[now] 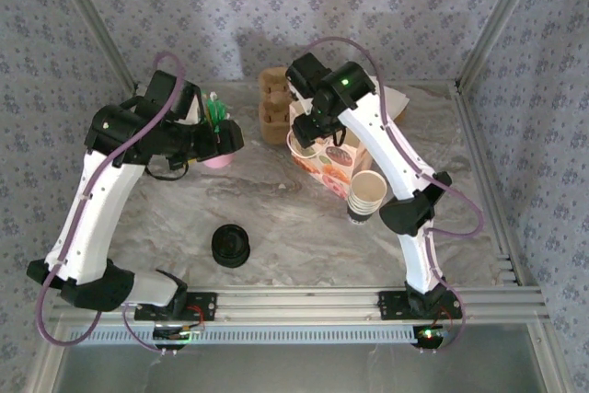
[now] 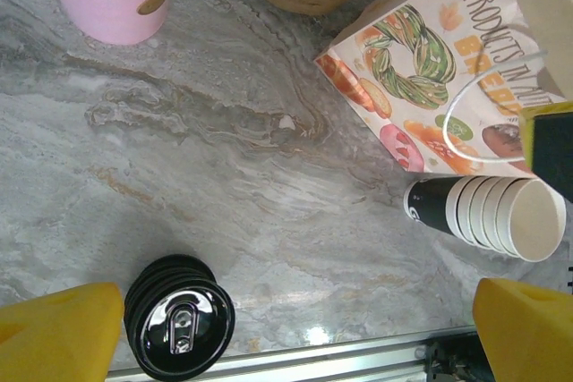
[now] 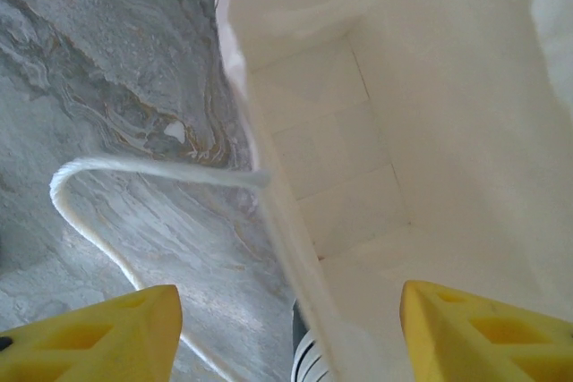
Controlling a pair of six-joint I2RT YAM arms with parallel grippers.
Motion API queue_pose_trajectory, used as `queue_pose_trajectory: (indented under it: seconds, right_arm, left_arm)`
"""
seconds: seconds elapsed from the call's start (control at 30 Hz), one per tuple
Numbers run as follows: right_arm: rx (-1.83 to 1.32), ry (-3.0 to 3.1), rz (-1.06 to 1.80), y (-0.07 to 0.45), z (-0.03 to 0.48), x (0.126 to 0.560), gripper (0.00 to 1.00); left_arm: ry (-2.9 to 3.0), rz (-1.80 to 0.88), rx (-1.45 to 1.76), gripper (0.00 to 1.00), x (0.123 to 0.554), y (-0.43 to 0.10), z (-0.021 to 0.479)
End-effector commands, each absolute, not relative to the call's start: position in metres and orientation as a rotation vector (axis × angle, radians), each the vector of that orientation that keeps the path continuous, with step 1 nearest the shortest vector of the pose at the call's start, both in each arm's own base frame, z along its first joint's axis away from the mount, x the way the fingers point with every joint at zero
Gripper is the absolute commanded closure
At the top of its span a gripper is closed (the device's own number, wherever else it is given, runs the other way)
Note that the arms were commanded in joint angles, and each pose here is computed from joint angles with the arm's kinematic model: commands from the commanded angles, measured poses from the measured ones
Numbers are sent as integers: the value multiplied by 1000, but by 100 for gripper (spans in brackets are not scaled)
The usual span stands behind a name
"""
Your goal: Pack the takeout coffee
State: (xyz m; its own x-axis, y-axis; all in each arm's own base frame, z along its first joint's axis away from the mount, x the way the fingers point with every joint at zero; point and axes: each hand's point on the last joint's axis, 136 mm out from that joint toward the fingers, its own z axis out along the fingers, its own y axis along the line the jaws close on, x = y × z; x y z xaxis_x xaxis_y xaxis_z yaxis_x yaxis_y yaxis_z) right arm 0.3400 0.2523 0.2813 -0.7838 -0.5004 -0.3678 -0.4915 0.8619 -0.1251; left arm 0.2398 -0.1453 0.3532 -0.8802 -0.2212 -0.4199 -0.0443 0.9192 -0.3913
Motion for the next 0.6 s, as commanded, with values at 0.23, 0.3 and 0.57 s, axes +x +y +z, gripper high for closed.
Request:
queue_pose_trajectory:
  seconds: [0.23, 0.3, 0.57]
  right_arm:
    - [-800, 2668, -101, 257, 262, 332, 67]
    - [-826, 2639, -109, 265, 267, 332, 78]
    - [-646, 2713, 12, 284, 271, 319, 95]
  left_arm:
    - [2598, -562, -196, 0, 233, -147, 358]
    - [2597, -566, -199, 0, 233, -147, 358]
    - [2579, -573, -207, 0, 231, -145, 358]
